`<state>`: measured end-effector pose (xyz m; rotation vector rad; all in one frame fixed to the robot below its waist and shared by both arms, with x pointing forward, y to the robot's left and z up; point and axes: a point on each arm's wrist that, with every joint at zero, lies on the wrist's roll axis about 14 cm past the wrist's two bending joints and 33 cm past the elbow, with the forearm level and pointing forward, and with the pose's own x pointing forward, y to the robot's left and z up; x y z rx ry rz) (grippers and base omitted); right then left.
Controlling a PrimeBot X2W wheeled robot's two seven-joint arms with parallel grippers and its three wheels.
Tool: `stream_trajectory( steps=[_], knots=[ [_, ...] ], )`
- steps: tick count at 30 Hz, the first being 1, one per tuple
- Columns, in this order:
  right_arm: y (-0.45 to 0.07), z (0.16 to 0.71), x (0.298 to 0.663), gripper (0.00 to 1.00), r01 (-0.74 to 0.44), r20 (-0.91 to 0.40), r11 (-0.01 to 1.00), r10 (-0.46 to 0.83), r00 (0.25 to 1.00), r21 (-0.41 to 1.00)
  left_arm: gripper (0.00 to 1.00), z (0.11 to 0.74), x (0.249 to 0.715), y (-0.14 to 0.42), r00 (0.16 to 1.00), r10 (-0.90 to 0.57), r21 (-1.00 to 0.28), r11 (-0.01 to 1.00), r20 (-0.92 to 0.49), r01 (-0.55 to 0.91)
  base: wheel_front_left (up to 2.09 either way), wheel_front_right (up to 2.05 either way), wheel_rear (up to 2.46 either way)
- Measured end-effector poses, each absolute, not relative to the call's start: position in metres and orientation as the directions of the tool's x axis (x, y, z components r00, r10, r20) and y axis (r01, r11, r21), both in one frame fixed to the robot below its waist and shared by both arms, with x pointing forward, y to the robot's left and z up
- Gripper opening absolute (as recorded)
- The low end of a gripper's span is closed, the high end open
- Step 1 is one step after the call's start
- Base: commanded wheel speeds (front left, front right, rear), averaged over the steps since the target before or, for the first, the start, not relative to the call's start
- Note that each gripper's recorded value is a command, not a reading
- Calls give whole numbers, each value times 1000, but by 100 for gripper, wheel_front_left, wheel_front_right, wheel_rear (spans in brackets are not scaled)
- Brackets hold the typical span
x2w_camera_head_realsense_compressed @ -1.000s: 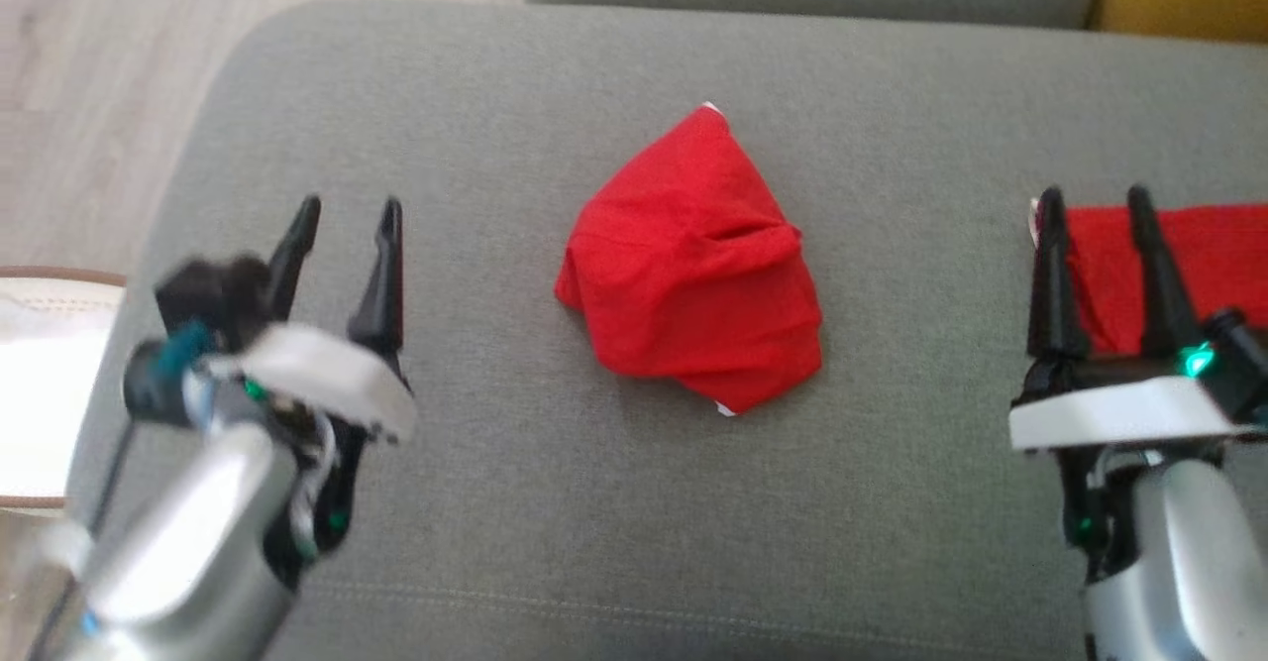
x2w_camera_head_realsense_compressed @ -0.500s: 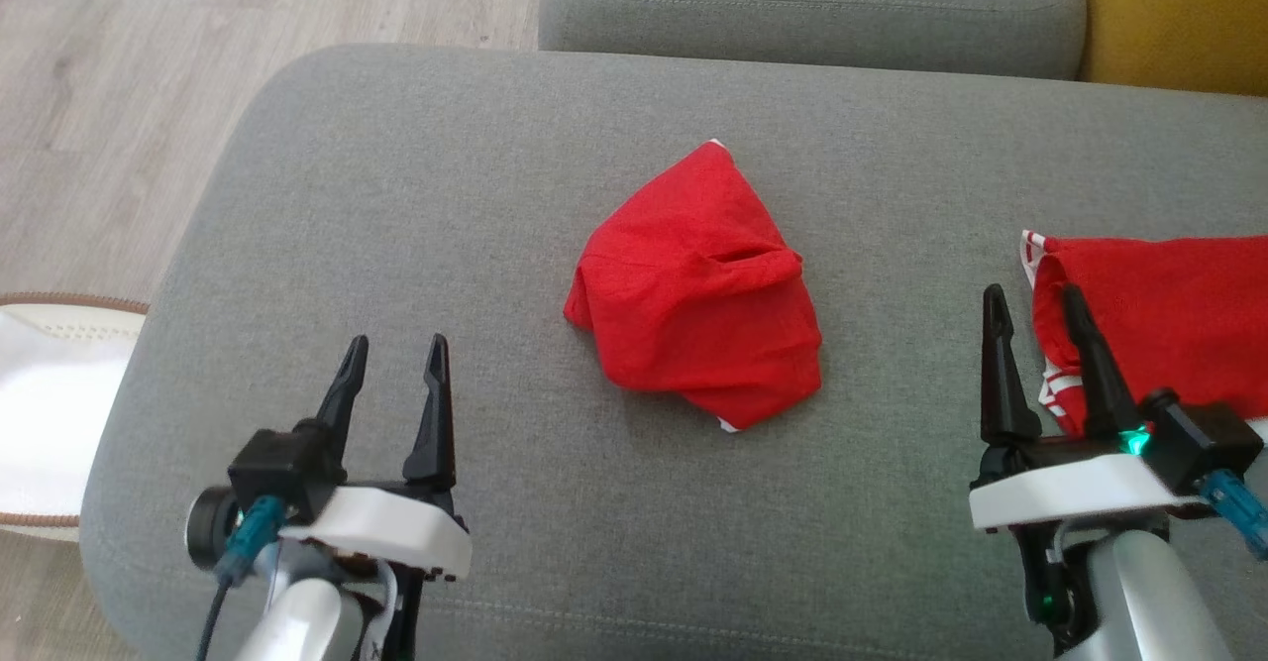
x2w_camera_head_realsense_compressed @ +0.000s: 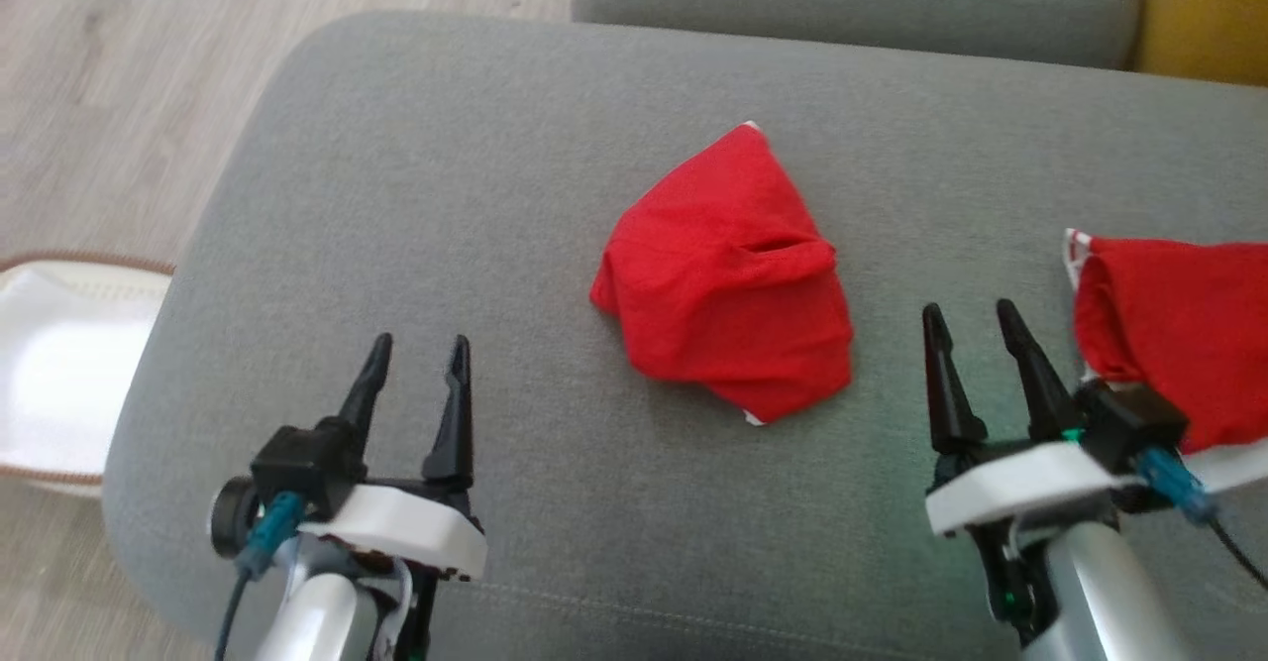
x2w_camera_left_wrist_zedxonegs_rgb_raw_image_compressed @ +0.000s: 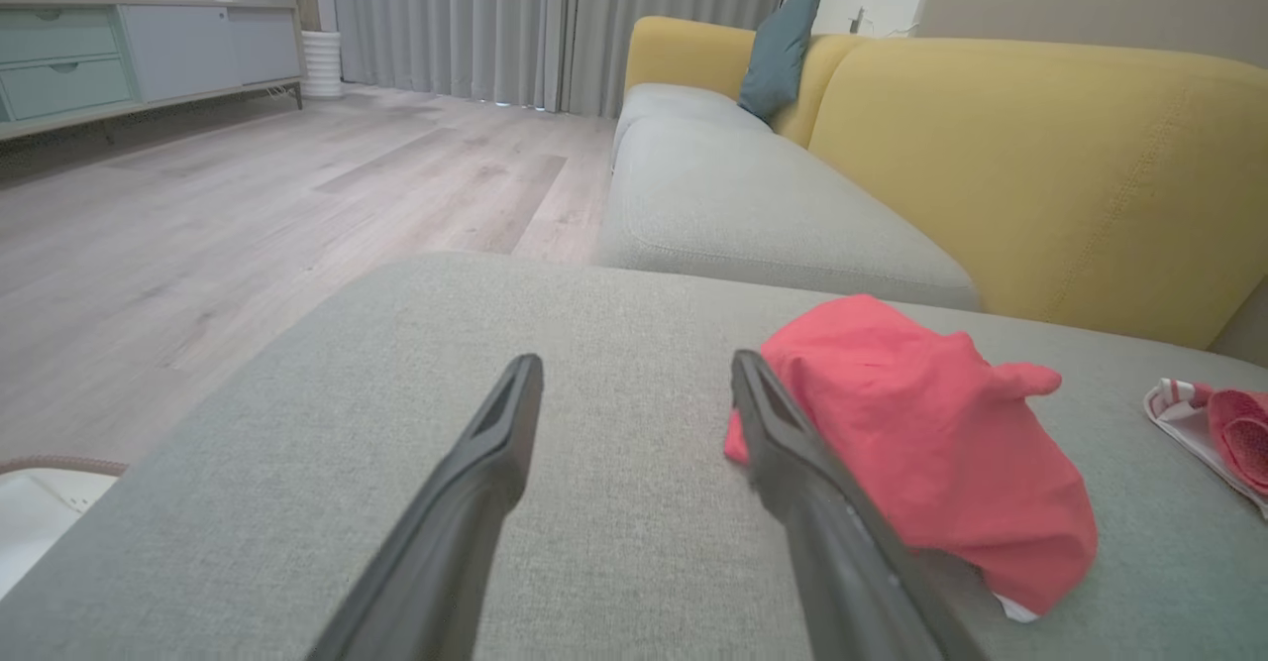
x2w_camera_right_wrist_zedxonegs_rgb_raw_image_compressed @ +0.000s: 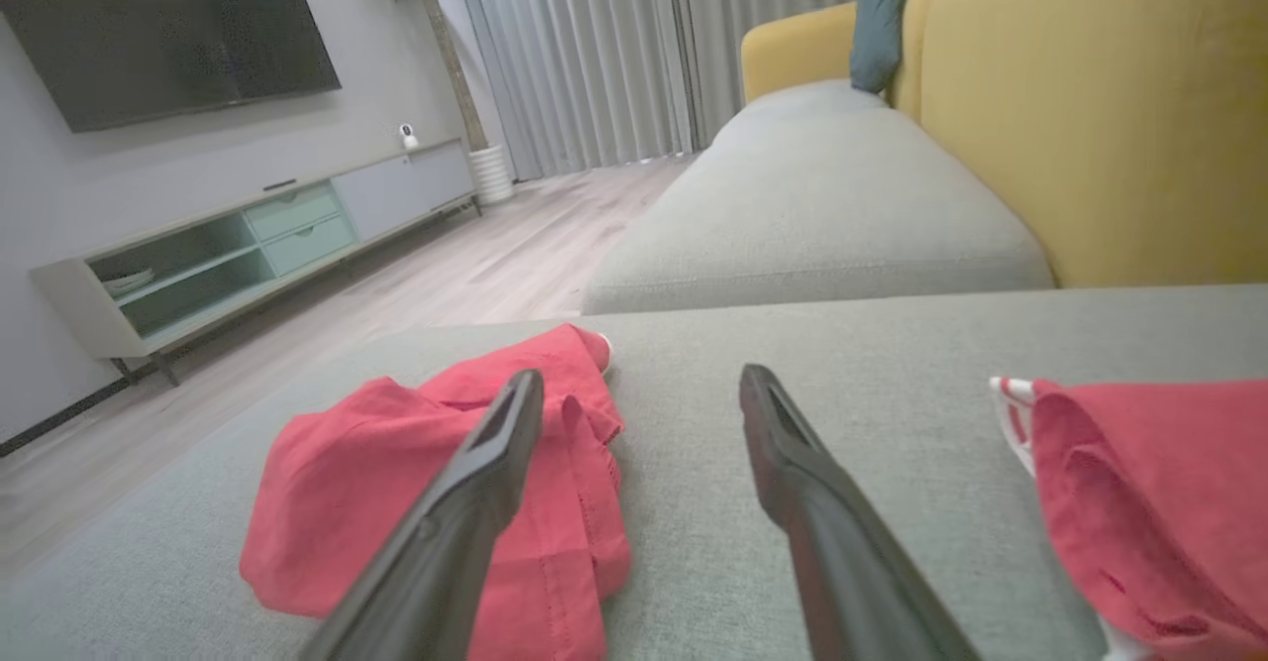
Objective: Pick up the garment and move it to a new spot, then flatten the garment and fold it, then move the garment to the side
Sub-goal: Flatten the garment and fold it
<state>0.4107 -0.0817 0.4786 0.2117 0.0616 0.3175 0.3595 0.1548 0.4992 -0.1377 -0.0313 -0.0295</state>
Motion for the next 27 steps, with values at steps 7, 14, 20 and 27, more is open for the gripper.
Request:
stream_trajectory(
  steps=[7, 14, 20, 27],
  knots=[
    [-42, 461, 429, 100, -377, -102, 886, 416, 904, 268, 100, 486, 358, 162, 1000, -9, -137, 991, -6, 8, 0, 0, 0],
    [-21, 438, 437, 100, -391, -183, 863, 461, 868, 319, 100, 480, 357, 169, 1000, 9, -134, 991, -26, -13, 0, 0, 0],
    [-4, 428, 448, 100, -418, -218, 851, 495, 841, 318, 100, 476, 358, 172, 999, 21, -137, 990, -38, -26, 0, 0, 0],
    [4, 422, 460, 100, -434, -228, 851, 504, 833, 296, 100, 474, 358, 176, 999, 27, -131, 991, -45, -32, 0, 0, 0]
  ],
)
